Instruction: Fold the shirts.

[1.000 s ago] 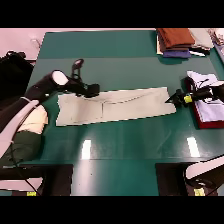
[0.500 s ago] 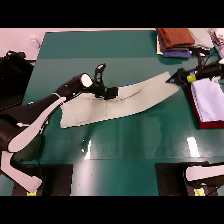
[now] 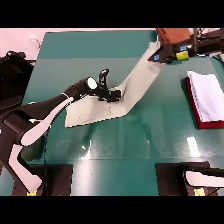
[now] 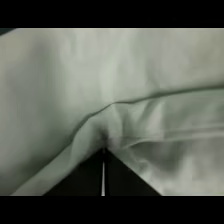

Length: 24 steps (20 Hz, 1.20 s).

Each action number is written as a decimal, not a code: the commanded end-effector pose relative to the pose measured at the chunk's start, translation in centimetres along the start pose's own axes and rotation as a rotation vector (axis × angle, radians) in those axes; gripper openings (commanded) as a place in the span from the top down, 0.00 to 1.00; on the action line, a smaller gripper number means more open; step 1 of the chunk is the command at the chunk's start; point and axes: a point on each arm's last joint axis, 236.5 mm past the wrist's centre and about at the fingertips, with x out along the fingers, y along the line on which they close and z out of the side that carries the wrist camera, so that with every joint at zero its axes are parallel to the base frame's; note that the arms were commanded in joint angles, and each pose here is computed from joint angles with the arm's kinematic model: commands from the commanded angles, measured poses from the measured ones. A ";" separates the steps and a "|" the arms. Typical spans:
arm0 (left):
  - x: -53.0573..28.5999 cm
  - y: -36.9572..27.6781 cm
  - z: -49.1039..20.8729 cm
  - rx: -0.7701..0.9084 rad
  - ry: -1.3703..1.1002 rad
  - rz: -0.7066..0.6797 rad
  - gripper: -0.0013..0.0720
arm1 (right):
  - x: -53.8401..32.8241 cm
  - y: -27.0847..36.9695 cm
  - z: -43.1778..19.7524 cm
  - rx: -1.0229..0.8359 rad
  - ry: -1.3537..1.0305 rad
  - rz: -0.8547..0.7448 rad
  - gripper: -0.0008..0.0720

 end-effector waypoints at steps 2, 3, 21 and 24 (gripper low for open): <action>-1.4 -0.2 1.3 0.014 0.000 -0.007 0.95 | 2.9 6.3 0.6 -0.078 -0.022 0.078 0.96; -3.3 -0.1 3.0 0.035 -0.034 0.003 0.95 | 3.5 7.6 0.5 -0.092 -0.026 0.095 0.95; -40.0 3.9 13.5 0.155 -0.628 0.264 0.95 | 16.7 9.5 -6.5 -0.205 0.163 0.079 0.47; -40.0 3.9 13.4 0.155 -0.623 0.264 0.95 | 14.6 -0.4 -9.8 0.030 0.222 -0.047 0.47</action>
